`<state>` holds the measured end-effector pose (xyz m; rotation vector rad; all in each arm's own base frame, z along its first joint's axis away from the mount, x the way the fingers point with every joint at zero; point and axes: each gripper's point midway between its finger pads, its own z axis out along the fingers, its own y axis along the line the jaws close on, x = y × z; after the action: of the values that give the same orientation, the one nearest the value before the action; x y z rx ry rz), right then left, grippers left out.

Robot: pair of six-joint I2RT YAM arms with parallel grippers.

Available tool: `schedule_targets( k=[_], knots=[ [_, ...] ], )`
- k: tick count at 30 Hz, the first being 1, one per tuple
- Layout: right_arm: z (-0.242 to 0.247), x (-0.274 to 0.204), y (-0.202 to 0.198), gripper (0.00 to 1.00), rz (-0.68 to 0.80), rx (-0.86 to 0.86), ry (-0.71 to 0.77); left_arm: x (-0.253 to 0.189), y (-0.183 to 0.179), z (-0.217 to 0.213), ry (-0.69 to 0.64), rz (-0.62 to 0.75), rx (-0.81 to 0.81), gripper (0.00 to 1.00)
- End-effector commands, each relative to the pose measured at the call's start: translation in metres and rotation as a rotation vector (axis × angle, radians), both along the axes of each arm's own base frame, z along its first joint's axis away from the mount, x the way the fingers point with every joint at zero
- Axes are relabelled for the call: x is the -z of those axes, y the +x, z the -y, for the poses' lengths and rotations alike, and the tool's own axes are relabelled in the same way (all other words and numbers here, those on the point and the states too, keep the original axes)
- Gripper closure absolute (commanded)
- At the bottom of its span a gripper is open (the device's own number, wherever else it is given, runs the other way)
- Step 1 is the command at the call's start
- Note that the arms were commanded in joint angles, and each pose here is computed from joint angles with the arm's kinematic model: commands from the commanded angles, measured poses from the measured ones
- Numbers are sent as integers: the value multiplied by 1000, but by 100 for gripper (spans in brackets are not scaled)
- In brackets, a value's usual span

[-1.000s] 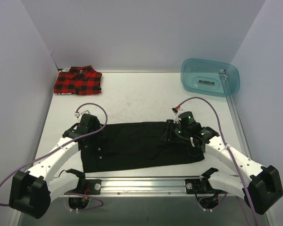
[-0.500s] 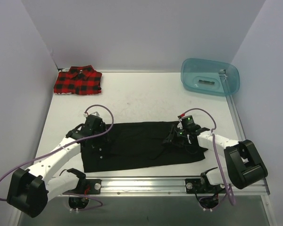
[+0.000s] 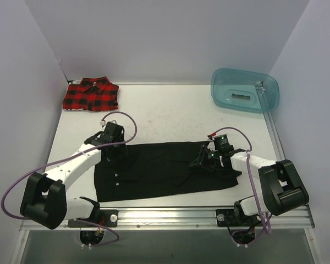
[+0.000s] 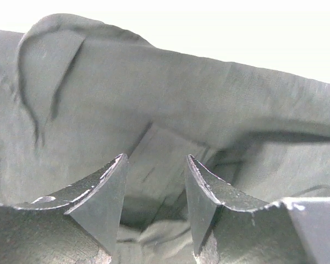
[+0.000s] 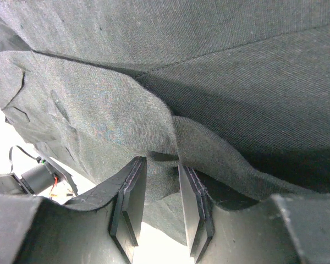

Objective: Fold and stack the long sleeve shirts
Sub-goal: Fold the shirt

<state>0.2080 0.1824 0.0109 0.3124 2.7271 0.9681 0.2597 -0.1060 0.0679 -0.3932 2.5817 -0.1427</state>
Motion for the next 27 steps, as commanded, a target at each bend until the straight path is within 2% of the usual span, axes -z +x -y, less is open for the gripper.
schedule_targets(
  k=[1, 8, 12, 18, 21, 22, 25, 27],
  knots=[
    [33, 40, -31, 68, -99, 0, -183, 0, 23, 6, 28, 4, 32, 46],
    [33, 39, -30, 67, -85, -9, -184, 22, 24, 9, 55, -76, 41, 48],
    [32, 39, -31, 67, -86, -12, -181, 27, 20, 8, 66, -90, 43, 43],
    [32, 39, -30, 67, -85, -14, -180, 35, 18, 17, 62, -120, 77, 44],
    [32, 38, -31, 67, -80, -14, -180, 37, 16, 20, 51, -134, 82, 49],
    [32, 38, -30, 67, -78, -13, -179, 37, 15, 21, 47, -134, 86, 61],
    [33, 37, -30, 67, -73, -12, -181, 28, 16, 24, 43, -111, 95, 81],
    [33, 37, -30, 67, -71, -12, -181, 20, 17, 24, 45, -86, 97, 89]
  ],
)
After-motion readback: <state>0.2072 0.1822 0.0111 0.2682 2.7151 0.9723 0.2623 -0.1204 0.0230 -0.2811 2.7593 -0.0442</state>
